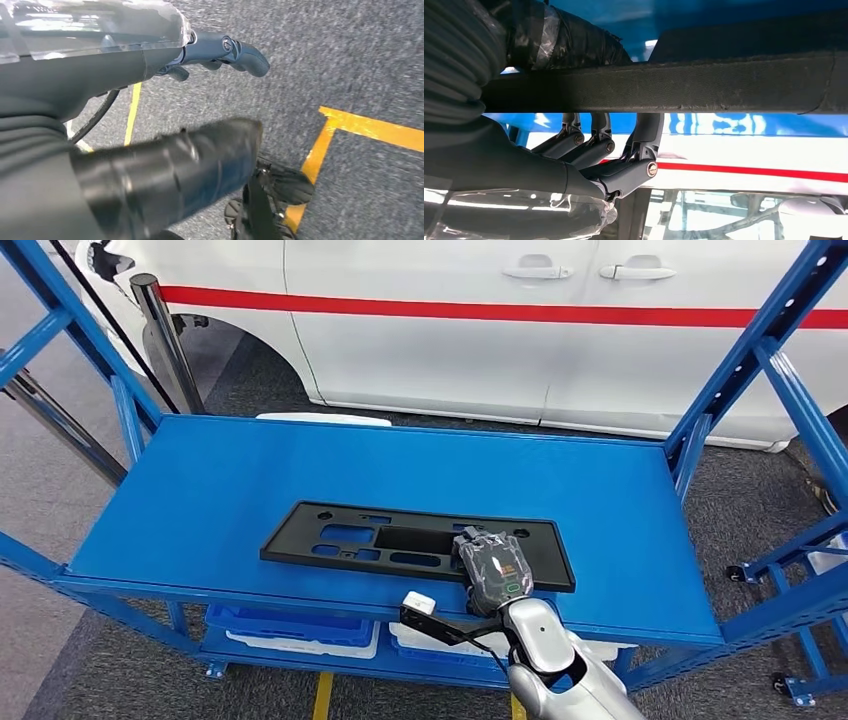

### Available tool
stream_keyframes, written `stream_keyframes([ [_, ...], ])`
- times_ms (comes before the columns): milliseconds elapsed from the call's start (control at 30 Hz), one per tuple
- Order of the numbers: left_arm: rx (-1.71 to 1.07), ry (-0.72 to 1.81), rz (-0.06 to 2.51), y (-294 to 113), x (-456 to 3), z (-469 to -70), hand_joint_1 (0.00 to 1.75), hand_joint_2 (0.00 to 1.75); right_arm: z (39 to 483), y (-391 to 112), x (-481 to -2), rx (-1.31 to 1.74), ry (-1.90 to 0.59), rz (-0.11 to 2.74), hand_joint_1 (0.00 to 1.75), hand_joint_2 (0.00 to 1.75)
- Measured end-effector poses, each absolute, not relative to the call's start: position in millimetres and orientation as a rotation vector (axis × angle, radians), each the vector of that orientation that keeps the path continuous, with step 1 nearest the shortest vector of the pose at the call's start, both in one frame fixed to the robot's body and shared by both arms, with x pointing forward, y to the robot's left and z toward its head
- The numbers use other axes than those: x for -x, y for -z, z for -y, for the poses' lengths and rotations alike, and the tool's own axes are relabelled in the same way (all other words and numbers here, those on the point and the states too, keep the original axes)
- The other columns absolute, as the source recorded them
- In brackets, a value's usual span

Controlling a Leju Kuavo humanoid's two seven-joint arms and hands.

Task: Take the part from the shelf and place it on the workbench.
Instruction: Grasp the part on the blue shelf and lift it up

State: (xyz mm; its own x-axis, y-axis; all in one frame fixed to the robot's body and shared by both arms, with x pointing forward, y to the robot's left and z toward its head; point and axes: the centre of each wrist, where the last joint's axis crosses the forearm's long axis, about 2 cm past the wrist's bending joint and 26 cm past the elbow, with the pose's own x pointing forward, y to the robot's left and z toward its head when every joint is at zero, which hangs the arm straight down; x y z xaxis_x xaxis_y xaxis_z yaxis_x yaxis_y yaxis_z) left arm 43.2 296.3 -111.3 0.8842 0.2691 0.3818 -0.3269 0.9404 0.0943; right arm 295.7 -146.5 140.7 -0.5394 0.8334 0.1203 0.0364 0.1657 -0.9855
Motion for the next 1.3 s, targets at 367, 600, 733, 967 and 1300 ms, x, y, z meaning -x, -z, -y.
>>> stream_keyframes([
  [367, -0.209, -0.319, 0.299, 110.9, -44.9, -294.7, 0.0, 1.75, 146.3, -132.5, -284.4, 1.082, -1.409, 1.756, 1.75, 1.75],
  [600, -0.212, -0.303, 0.277, 110.5, -47.2, -290.2, 0.0, 1.75, 144.9, -141.2, -275.7, 1.431, -1.183, 1.784, 1.75, 1.75],
  [733, -0.206, -0.301, 0.262, 110.5, -47.6, -288.8, 0.0, 1.75, 152.2, -170.7, -287.8, 1.544, -1.153, 1.906, 1.75, 1.75],
  [967, -0.189, -0.292, 0.26, 110.6, -47.3, -287.5, 0.0, 1.75, 161.1, -206.0, -292.4, 1.615, -1.108, 2.068, 1.75, 1.75],
  [1300, -0.174, -0.287, 0.278, 110.3, -49.3, -284.6, 0.0, 1.75, 168.3, -214.9, -286.9, 1.609, -1.043, 2.181, 1.75, 1.75],
])
